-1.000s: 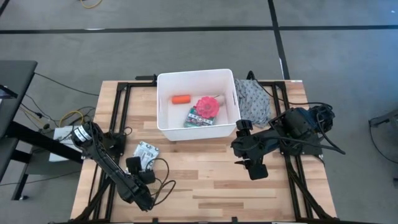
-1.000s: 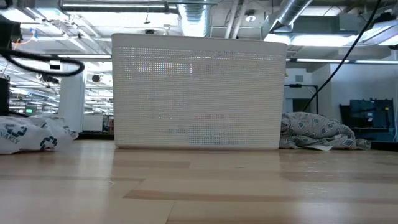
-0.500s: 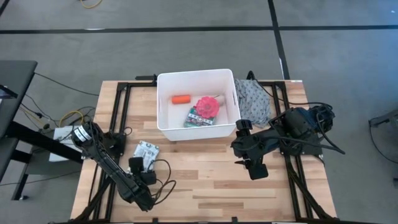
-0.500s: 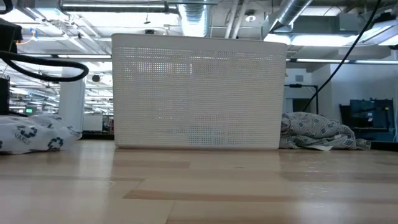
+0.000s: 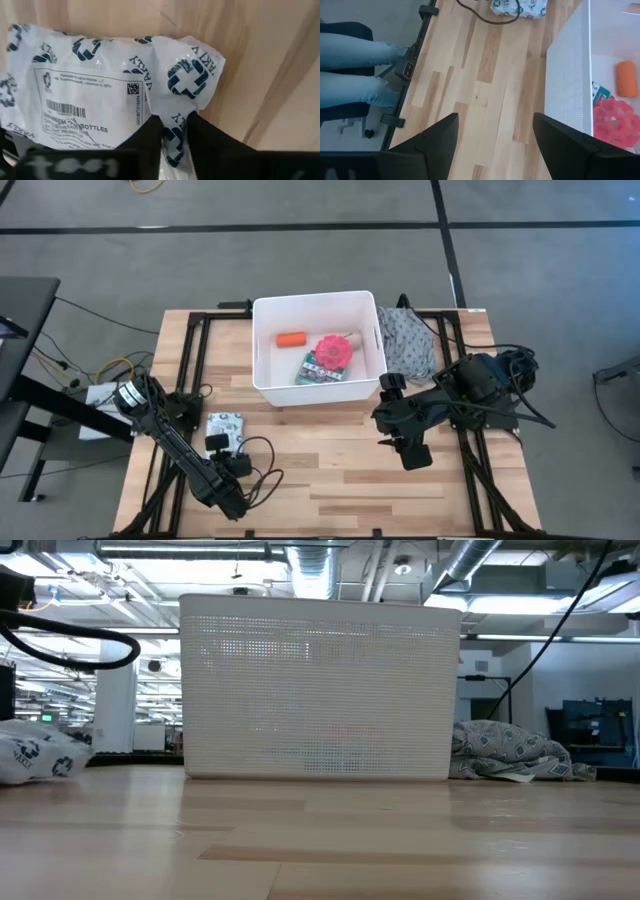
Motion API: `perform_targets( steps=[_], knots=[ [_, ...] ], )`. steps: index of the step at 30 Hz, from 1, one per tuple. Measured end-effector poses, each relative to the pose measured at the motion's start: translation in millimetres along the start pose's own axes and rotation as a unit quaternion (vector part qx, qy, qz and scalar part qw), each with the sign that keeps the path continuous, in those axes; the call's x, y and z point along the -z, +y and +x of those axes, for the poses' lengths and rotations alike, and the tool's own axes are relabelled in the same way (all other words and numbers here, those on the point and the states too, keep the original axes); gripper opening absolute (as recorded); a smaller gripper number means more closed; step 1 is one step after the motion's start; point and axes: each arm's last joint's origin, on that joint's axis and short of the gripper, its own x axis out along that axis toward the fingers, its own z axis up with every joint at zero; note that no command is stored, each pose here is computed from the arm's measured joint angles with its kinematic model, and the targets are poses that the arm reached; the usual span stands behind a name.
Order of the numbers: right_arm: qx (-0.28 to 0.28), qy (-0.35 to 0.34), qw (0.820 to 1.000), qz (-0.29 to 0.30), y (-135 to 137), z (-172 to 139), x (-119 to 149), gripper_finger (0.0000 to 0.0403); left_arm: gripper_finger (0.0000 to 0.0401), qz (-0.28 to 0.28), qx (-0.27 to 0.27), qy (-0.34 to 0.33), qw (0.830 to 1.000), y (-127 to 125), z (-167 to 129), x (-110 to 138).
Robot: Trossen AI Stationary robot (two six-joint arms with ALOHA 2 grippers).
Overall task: Pick & place medical supplies in basket/bin
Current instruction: Put the mailer bag into the white bin
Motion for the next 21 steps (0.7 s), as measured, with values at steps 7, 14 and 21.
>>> perform_targets(
  steps=[7,14,21],
  knots=[
    [0.000,0.000,1.000,0.000,0,0,0,0.0249,0.0022,-0.069,-0.002,-0.003,0.998,2,0,-3],
    [0.000,0.000,1.000,0.000,0,0,0,0.0249,0.0008,-0.092,-0.013,-0.056,0.994,-1,-14,-10],
    [0.002,-0.001,1.000,-0.003,-1,-1,0,0.0249,0.0003,-0.132,-0.076,-0.182,0.971,7,-61,-21]
  ],
)
